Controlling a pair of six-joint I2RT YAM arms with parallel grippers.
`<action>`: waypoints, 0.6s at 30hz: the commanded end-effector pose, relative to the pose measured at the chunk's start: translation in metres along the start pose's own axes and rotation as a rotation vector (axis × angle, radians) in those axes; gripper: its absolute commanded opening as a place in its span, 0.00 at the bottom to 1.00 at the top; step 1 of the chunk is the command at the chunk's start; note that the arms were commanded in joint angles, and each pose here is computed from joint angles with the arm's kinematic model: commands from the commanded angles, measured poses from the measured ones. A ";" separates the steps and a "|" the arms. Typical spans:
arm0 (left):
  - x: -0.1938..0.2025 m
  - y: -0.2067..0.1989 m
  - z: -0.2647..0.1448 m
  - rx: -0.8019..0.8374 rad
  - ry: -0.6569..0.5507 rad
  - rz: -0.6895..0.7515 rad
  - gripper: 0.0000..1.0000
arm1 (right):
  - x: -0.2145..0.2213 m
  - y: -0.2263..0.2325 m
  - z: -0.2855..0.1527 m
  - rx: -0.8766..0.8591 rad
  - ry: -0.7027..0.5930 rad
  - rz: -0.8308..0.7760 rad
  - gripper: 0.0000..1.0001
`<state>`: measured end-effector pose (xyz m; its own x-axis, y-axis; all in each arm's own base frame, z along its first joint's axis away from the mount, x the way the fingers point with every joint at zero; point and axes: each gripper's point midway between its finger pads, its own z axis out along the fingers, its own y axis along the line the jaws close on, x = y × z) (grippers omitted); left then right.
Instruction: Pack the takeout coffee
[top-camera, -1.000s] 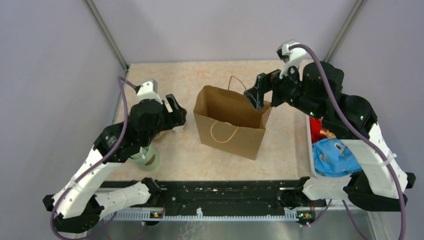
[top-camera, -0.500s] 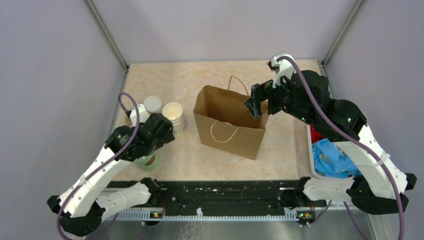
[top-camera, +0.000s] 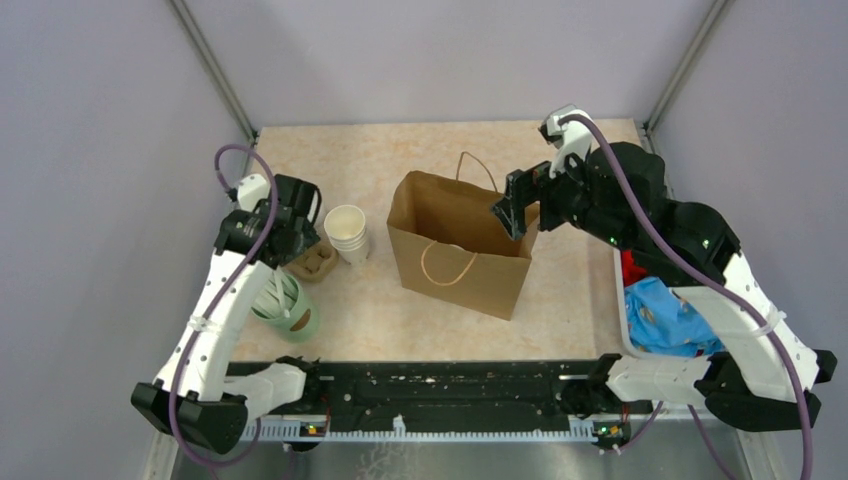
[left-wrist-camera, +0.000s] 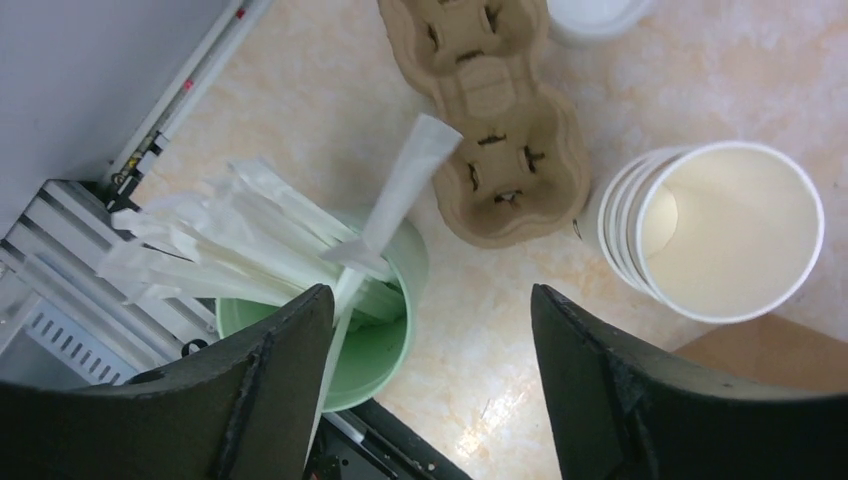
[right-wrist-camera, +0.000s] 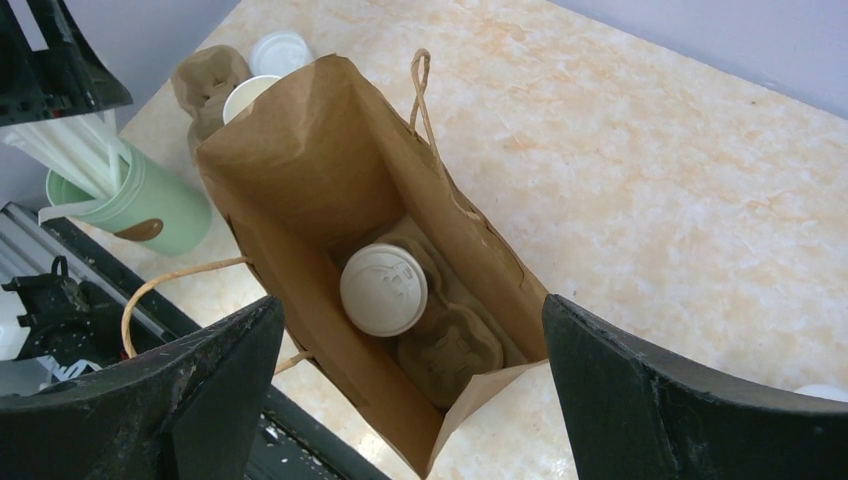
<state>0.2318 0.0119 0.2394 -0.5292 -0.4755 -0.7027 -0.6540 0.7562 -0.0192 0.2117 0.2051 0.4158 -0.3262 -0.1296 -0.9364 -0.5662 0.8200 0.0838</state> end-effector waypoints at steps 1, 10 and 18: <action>-0.028 0.008 -0.002 -0.025 -0.082 -0.024 0.74 | -0.012 0.001 -0.011 -0.017 -0.056 -0.007 0.99; -0.036 0.030 0.011 -0.125 -0.100 -0.050 0.60 | -0.011 0.000 -0.009 -0.011 -0.047 -0.019 0.99; -0.030 0.028 0.021 -0.127 -0.084 -0.052 0.48 | -0.012 0.001 -0.009 -0.013 -0.050 -0.025 0.99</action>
<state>0.2349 0.0542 0.2470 -0.4602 -0.4757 -0.7496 -0.7425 0.6691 0.0312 0.2115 0.2034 0.4170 -0.3121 -0.1424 -0.9393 -0.5722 0.8174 0.0662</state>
